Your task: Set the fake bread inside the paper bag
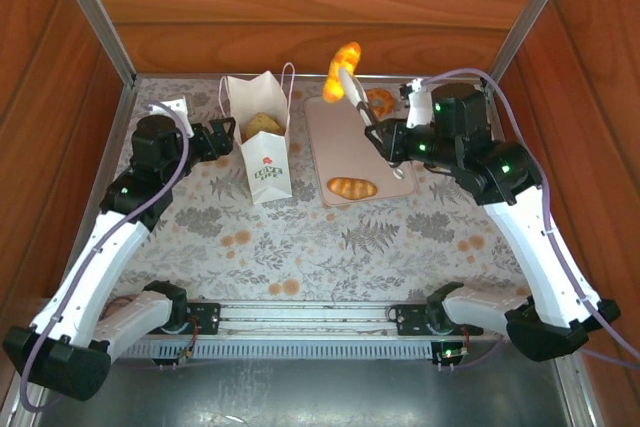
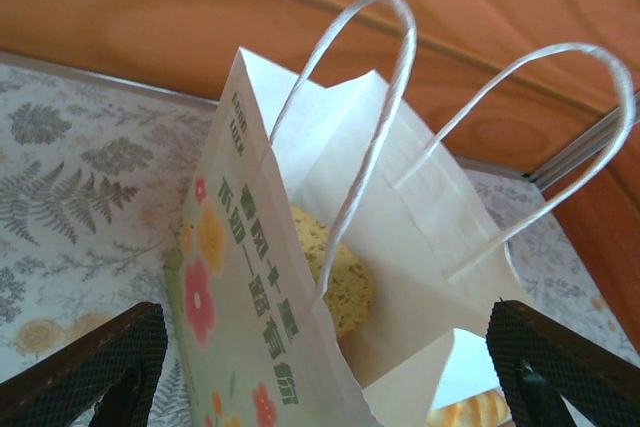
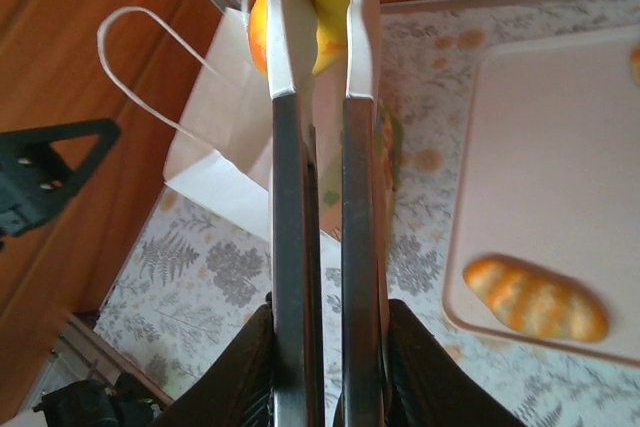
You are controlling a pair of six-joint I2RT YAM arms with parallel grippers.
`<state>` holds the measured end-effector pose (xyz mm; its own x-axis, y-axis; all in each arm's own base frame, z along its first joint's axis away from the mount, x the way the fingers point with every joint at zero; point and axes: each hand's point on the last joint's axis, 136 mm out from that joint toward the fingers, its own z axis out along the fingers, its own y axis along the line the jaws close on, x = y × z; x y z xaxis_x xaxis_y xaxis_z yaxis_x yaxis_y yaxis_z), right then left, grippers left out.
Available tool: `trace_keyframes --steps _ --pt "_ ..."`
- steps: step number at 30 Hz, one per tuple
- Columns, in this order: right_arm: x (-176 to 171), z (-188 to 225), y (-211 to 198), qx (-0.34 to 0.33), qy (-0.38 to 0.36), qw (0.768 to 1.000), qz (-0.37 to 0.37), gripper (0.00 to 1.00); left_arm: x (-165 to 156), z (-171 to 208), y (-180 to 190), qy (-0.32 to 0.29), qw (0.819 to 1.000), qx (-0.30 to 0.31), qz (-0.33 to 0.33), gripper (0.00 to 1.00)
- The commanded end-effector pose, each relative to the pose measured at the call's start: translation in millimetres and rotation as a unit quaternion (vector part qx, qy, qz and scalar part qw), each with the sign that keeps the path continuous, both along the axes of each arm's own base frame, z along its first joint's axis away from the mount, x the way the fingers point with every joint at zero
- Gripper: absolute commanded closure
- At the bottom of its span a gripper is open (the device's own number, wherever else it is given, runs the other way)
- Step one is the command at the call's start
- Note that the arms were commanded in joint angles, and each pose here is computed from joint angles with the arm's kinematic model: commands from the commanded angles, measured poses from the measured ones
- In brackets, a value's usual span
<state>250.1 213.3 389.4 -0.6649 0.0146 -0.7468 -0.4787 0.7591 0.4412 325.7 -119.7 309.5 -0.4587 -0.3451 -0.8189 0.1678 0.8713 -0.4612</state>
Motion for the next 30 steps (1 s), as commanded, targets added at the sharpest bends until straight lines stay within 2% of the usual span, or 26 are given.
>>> trace_keyframes --steps 1,15,22,30 --pt "5.3 36.8 24.2 0.034 -0.062 0.997 0.035 0.84 9.6 0.2 -1.0 0.011 1.000 0.005 0.017 0.12" --pt "21.8 43.2 102.2 0.007 -0.098 0.990 0.103 0.84 32.3 -22.3 -9.0 0.039 0.999 0.025 0.014 0.21" --pt "27.2 23.5 126.9 -0.031 -0.082 0.989 0.122 0.83 34.9 -32.1 -9.1 0.046 0.998 0.029 0.017 0.24" --pt "36.2 -10.0 141.1 -0.072 -0.052 0.988 0.130 0.83 34.3 -46.2 -4.4 0.059 0.997 0.037 0.028 0.35"
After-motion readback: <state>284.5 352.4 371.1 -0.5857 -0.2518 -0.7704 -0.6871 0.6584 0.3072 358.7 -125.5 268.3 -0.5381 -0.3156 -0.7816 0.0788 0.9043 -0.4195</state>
